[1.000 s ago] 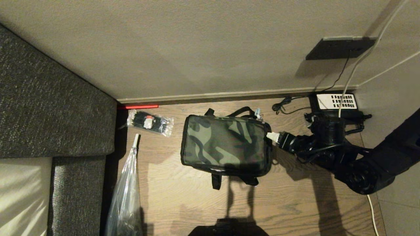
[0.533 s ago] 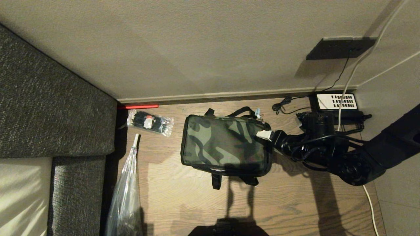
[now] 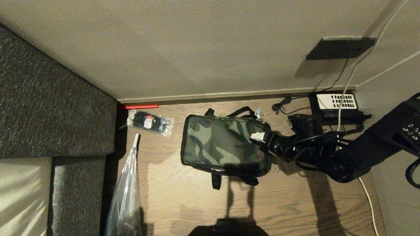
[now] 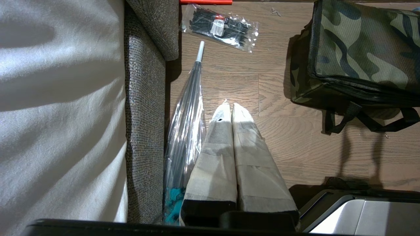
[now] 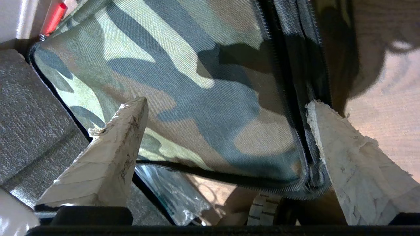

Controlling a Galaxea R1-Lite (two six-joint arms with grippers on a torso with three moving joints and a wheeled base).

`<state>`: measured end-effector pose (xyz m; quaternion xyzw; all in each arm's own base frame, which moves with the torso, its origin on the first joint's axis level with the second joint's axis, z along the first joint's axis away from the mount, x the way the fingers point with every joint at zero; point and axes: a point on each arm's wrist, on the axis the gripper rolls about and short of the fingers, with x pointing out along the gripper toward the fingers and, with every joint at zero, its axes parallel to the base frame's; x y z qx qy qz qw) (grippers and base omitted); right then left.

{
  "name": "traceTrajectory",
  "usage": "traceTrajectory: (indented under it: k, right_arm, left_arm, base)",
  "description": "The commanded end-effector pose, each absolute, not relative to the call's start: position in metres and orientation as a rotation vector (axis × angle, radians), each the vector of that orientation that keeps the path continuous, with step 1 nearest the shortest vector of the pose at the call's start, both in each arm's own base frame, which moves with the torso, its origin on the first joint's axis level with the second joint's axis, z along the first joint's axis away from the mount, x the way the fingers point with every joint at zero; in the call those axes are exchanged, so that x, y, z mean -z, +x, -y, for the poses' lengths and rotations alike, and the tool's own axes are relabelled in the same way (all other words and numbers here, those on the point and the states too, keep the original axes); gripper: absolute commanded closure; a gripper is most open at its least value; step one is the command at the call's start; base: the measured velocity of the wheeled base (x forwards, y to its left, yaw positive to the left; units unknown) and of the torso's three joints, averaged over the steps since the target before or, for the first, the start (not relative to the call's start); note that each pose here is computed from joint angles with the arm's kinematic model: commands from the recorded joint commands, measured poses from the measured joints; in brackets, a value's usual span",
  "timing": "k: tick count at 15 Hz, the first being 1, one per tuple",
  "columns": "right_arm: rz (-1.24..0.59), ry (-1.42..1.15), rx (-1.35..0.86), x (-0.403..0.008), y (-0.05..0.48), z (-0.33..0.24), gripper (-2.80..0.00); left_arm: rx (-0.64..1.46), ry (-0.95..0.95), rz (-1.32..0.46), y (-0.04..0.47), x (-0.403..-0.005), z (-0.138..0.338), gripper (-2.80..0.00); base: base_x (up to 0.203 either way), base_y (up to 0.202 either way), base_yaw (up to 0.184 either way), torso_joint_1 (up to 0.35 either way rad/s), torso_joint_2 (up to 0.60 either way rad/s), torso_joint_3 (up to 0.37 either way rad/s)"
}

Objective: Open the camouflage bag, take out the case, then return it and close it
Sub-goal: Open the top of the storage box

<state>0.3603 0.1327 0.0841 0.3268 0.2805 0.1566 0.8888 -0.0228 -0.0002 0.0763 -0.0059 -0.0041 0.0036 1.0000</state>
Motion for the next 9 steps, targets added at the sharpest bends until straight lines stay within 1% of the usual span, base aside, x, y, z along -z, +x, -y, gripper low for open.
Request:
traceTrajectory:
  k: [1,9]
  right_arm:
    - [-0.596,0.678,-0.32,-0.074,0.366,-0.135,-2.8]
    - [-0.588,0.676,-0.323,-0.07,0.378,-0.14,-2.8]
  left_arm:
    - [-0.008,-0.012,0.006,-0.023,-0.076,0.0,0.0]
    - [-0.008,-0.012,0.008,-0.023,-0.076,0.0,0.0]
  base:
    - [0.0,0.0,0.0,0.0,0.0,0.0]
    - [0.0,0.0,0.0,0.0,0.0,0.0]
